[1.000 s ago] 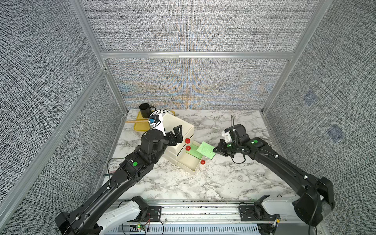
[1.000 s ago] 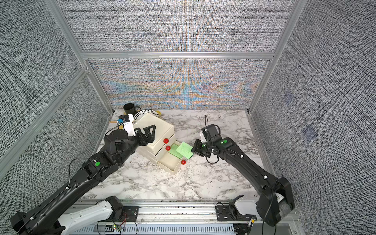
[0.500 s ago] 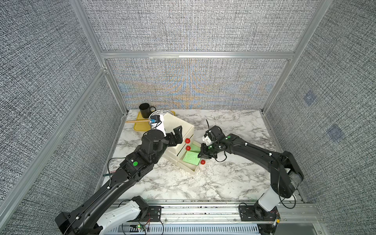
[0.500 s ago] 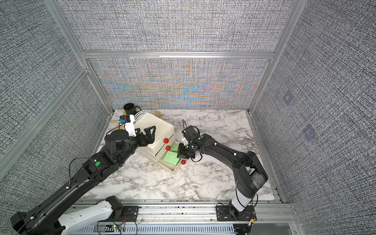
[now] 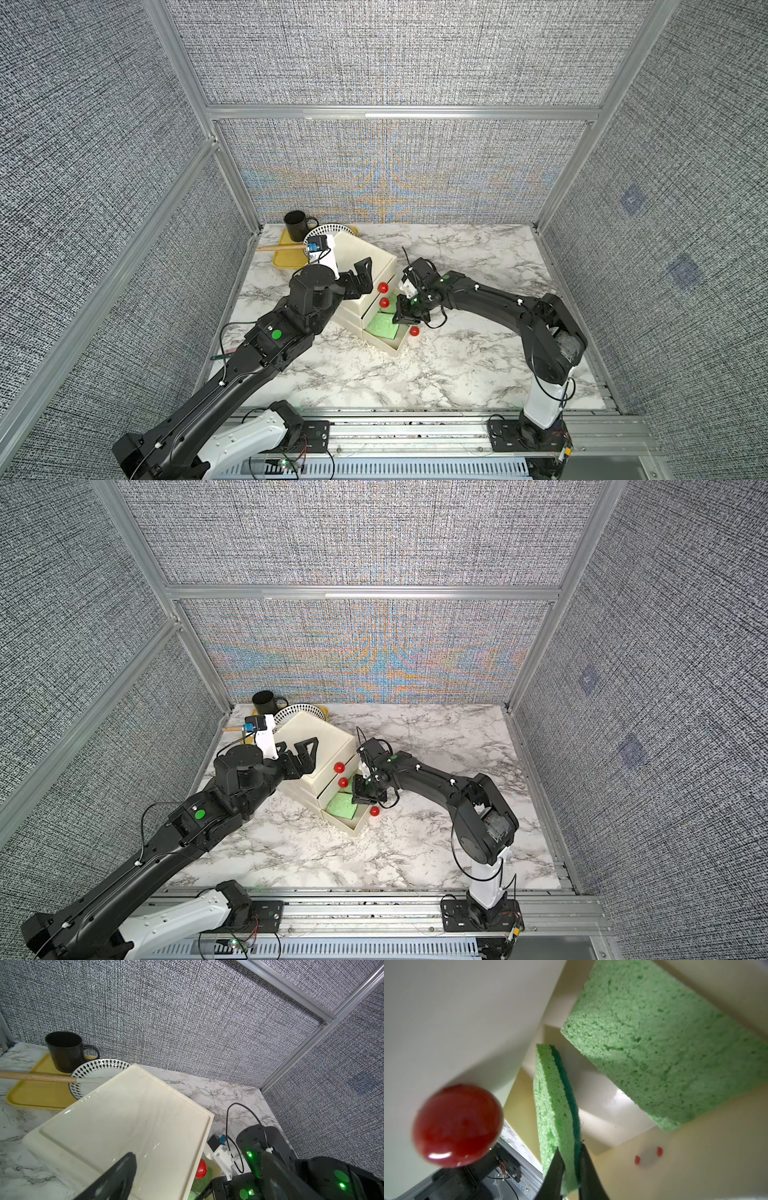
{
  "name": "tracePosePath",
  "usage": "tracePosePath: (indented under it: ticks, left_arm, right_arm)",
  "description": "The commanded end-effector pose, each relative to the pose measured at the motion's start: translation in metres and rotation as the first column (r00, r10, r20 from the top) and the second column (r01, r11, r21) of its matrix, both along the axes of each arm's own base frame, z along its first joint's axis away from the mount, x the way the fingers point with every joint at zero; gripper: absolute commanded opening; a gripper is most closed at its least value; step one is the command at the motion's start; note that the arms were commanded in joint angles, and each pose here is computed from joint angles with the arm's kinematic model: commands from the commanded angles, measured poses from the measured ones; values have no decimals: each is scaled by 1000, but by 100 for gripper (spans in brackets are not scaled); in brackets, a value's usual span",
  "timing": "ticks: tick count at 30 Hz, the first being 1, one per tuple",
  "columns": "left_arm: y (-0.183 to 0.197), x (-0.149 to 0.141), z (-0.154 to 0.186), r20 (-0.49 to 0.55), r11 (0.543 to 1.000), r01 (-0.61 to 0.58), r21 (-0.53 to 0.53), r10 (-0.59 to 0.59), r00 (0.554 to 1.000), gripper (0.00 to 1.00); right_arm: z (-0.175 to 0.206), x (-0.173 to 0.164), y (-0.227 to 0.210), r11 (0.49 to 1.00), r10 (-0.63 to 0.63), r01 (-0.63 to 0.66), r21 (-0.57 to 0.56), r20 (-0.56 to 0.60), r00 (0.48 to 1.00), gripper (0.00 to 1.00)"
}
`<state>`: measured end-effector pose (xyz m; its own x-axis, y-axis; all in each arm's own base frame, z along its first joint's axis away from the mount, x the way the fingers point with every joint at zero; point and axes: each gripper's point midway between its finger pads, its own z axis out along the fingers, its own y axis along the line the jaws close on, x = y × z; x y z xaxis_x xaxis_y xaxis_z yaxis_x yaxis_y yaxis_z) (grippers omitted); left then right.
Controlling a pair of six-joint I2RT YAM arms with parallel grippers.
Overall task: Please put the sticky notes in the drawer by color
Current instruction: Place the sponge in the drawer.
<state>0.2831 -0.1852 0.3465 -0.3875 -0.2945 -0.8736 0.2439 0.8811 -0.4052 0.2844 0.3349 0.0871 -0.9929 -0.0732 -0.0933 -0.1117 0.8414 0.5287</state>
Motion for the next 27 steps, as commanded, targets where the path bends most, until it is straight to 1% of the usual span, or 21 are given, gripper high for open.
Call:
tracePosePath:
  ticks: [1,3,6,9,14,16,19,23,27]
  left_arm:
    - [4,1,3,16,1000,-17,16,16,1000,96]
    - [5,2,4,19,1000,-20,20,20,1000,96]
    - [4,3,4,22,999,-23,29,22,1000,96]
    - [5,4,1,18,998,-29,48,28,999,96]
    - [10,7,-4,0,992,-49,116,49,999,96]
    - [13,10,-8,-21,984,-63,165,67,998,96]
    - [14,19,-19,-81,969,-58,239,79,994,96]
    - [13,36,-39,-197,954,-17,301,80,977,96]
    - [18,56,-49,-247,941,-14,339,103,964,96]
  right_arm:
    - [-5,-7,-16,995,28,-27,-97,7,1000,31]
    - [-4,-11,-25,989,35,-33,-143,13,999,37]
    - [2,-11,-39,978,35,-27,-206,34,999,43]
    - [14,-6,-51,969,22,-5,-248,65,998,45]
    - [38,5,-70,968,-33,66,-241,140,990,45]
    - [44,5,-80,969,-71,108,-223,168,983,44]
    - [43,1,-91,975,-134,164,-152,189,973,39]
    - [21,-9,-103,973,-208,220,-63,155,966,29]
    - [-1,-6,-109,966,-249,256,-37,145,958,20]
